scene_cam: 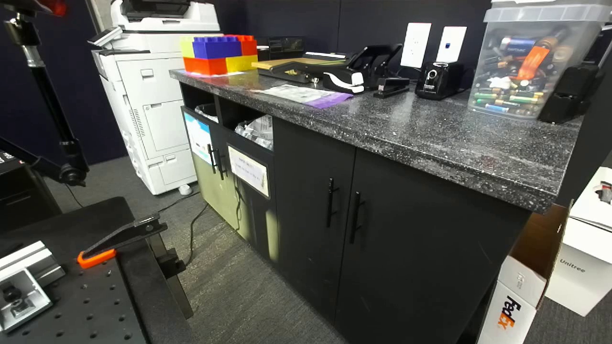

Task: Open the right door of the cabinet

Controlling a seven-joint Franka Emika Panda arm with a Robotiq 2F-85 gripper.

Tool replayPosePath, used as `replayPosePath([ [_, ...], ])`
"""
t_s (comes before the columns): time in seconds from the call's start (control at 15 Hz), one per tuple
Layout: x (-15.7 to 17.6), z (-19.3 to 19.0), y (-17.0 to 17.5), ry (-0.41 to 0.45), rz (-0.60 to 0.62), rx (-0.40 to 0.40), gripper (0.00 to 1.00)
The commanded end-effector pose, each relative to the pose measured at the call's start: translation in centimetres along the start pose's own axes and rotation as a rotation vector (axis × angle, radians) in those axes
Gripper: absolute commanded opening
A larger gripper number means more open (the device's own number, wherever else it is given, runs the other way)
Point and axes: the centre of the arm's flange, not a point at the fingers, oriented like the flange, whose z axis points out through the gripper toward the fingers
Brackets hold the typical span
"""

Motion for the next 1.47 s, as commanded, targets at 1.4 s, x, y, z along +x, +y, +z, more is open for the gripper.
replayPosePath([
  [1.4,15.9,40.3,4.9,0.237,-0.161,-0.133,1.0],
])
